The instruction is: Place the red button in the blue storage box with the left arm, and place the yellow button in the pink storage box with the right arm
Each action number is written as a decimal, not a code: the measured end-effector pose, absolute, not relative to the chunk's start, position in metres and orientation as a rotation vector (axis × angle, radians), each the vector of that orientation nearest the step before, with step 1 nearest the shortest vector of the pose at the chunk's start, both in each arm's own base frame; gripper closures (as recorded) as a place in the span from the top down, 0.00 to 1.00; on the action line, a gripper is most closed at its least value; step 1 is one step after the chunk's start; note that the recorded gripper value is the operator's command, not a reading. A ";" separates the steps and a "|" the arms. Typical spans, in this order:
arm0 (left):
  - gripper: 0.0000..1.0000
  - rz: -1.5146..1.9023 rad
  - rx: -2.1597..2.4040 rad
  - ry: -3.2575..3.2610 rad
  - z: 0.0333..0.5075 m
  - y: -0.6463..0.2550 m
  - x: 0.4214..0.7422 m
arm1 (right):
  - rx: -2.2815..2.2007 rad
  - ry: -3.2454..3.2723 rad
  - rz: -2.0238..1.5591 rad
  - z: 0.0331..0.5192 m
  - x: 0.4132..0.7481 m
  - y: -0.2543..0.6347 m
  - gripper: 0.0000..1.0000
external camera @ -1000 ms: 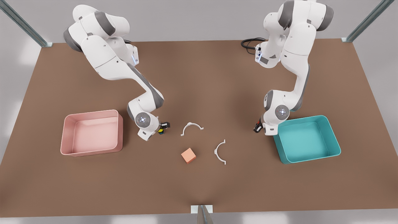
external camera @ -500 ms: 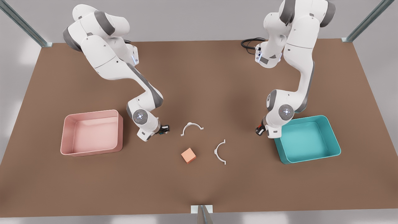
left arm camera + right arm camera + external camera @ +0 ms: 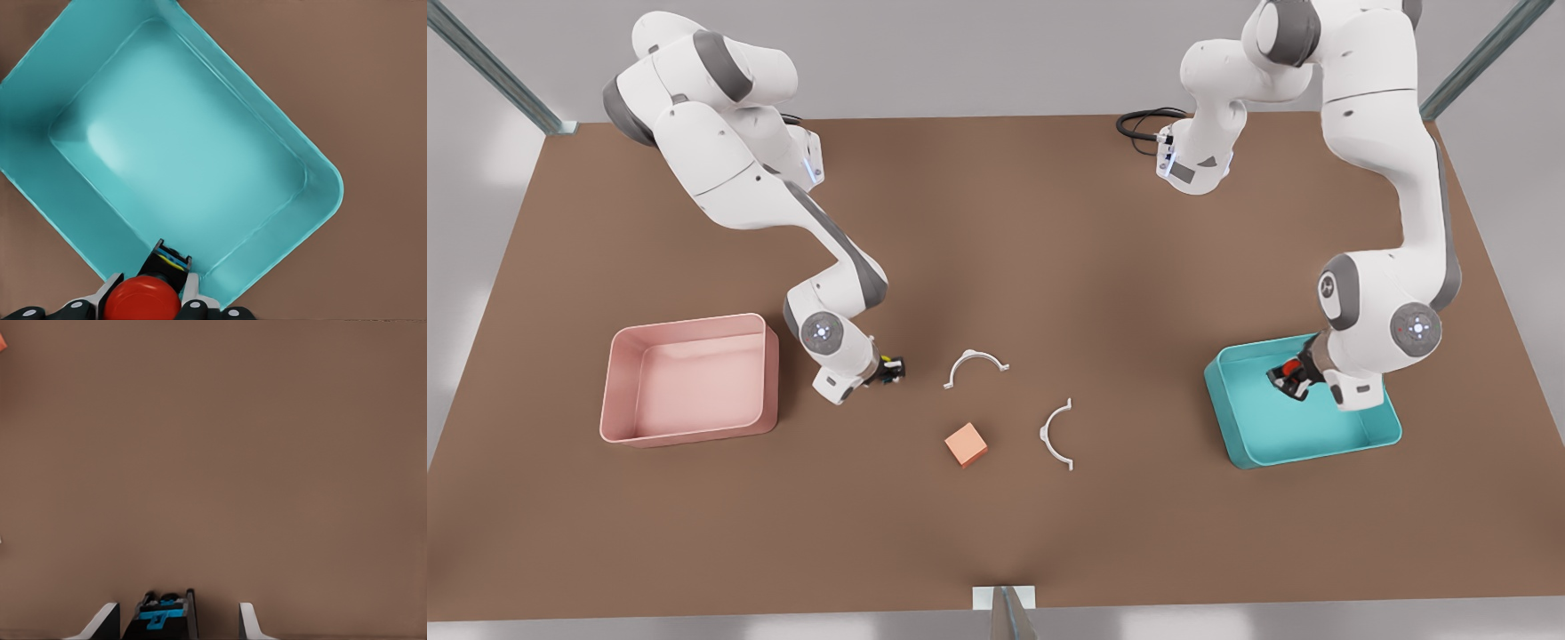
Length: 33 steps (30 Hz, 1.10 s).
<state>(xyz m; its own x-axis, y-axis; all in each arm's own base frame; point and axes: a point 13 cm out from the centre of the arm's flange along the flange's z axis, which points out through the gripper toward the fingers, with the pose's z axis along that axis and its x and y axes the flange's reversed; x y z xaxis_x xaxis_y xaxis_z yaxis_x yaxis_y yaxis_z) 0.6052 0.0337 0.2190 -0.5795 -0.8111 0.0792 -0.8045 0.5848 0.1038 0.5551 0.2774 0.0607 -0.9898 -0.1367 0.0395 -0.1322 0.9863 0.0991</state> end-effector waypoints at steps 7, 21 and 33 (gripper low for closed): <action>0.55 -0.139 1.209 -2.665 0.163 0.081 0.612 | 0.246 -3.094 -0.151 0.056 0.554 0.278 0.63; 1.00 -0.071 0.947 -2.694 0.113 0.077 0.605 | 0.323 -3.072 -0.147 0.045 0.547 0.266 0.51; 1.00 0.060 0.570 -3.096 0.412 -0.006 0.653 | 0.362 -3.272 -0.176 0.194 0.657 0.275 0.49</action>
